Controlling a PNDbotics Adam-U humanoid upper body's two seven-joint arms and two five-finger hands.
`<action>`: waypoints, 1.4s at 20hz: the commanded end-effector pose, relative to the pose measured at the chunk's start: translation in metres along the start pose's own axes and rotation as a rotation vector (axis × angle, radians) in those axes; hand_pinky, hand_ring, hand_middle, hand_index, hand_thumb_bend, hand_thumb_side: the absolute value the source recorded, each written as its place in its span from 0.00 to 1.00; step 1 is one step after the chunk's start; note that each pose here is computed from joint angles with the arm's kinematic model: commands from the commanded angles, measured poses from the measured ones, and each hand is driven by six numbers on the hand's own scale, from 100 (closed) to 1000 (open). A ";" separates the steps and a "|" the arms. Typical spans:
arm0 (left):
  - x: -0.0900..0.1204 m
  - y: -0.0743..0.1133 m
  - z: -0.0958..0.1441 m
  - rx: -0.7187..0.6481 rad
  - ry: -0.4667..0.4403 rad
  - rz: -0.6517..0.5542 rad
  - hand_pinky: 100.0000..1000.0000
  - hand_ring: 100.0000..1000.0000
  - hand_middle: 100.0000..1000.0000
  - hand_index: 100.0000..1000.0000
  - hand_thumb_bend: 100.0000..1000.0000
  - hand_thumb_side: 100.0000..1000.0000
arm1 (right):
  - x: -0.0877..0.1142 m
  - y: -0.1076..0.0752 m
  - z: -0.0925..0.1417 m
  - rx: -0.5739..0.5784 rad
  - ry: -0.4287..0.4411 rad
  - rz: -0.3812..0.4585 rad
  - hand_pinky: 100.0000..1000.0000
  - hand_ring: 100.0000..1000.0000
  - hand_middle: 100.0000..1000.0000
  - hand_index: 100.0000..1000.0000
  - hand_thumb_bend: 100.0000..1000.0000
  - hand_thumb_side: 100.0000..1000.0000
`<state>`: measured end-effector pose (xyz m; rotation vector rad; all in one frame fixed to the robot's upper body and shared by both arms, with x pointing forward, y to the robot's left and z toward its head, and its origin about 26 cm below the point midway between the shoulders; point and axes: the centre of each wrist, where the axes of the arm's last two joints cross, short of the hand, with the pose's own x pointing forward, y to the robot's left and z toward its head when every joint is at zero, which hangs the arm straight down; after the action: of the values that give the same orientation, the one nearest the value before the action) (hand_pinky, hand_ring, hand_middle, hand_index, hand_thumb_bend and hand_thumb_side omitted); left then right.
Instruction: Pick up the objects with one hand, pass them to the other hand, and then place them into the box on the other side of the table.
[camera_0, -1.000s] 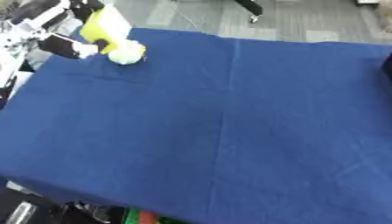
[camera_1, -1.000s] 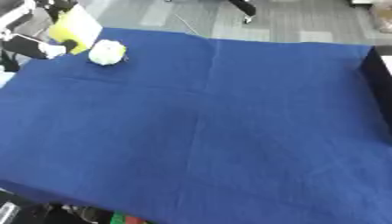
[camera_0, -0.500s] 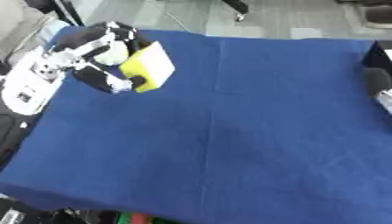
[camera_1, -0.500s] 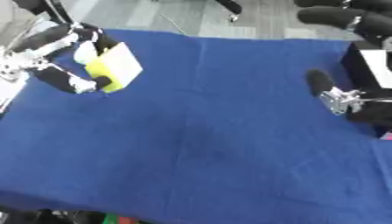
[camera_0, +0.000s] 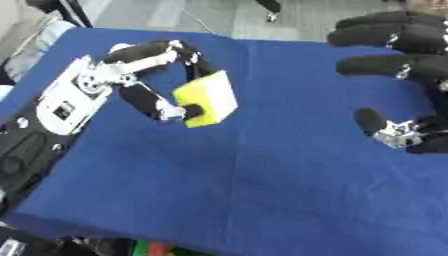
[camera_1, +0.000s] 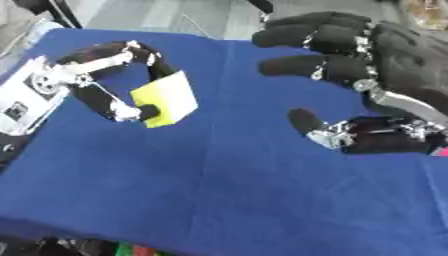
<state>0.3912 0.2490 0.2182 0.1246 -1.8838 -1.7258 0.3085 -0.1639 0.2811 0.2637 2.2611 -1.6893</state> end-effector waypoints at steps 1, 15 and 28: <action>0.009 0.011 -0.007 -0.043 -0.035 -0.009 0.70 0.46 0.38 0.57 0.00 0.44 | -0.003 0.000 -0.009 0.011 -0.055 0.011 0.91 0.96 0.94 0.92 0.00 0.00; 0.025 0.029 -0.029 -0.198 -0.122 0.030 0.70 0.46 0.37 0.57 0.00 0.45 | -0.002 0.006 -0.038 0.036 -0.198 -0.012 0.90 0.94 0.94 0.92 0.02 0.00; 0.035 0.037 -0.048 -0.175 -0.159 0.042 0.70 0.46 0.37 0.57 0.00 0.45 | 0.000 0.010 -0.050 0.046 -0.250 -0.023 0.89 0.94 0.95 0.92 0.02 0.00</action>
<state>0.3965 0.1971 0.2523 -0.1390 -1.7938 -1.8991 0.3070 -0.1152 0.2779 0.0214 2.1887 -1.6630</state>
